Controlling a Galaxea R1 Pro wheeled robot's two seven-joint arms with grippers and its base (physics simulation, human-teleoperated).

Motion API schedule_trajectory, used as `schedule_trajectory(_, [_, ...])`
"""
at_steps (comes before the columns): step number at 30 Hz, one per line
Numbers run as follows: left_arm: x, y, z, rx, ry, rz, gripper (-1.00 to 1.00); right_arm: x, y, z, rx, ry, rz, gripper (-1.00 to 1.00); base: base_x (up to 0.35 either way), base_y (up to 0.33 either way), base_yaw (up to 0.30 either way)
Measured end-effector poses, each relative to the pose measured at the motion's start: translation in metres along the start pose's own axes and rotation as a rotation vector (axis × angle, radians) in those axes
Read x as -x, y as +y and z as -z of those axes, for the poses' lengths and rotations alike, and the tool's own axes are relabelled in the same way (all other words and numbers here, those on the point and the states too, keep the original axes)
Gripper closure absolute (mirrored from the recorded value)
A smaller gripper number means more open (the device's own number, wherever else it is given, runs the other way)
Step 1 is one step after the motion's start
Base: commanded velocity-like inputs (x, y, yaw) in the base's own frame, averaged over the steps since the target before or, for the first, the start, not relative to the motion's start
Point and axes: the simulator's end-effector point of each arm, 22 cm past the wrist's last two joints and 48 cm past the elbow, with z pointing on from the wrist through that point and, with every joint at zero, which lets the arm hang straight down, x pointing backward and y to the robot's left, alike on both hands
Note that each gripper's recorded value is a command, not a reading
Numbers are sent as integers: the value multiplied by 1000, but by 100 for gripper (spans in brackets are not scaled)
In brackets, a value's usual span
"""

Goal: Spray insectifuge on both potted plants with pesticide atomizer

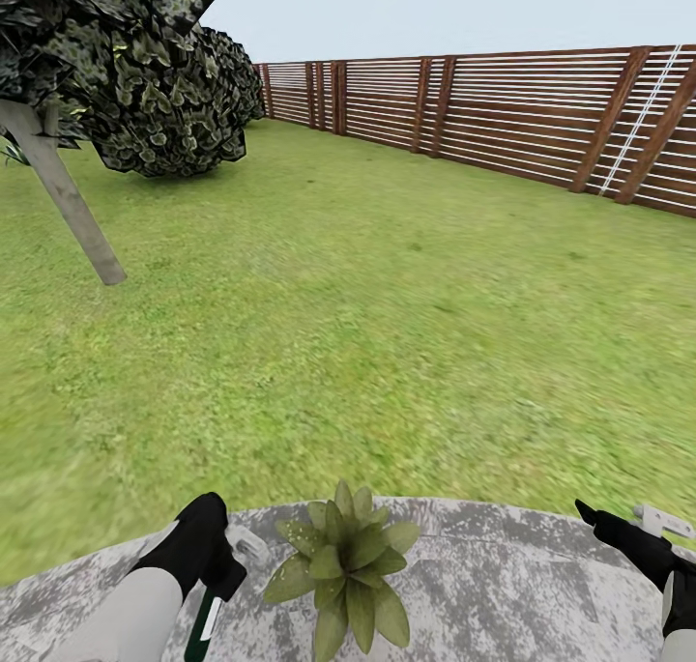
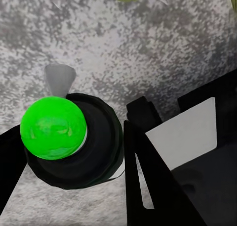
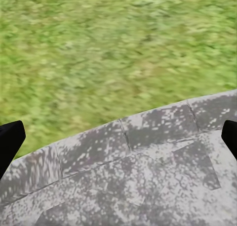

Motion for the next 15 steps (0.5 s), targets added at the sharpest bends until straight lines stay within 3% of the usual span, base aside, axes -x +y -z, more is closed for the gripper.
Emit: schedule_trajectory(15, [0, 0, -22, -5, 4, 1, 100, -16, -4, -11, 0, 0, 0, -100, 0, 0, 0])
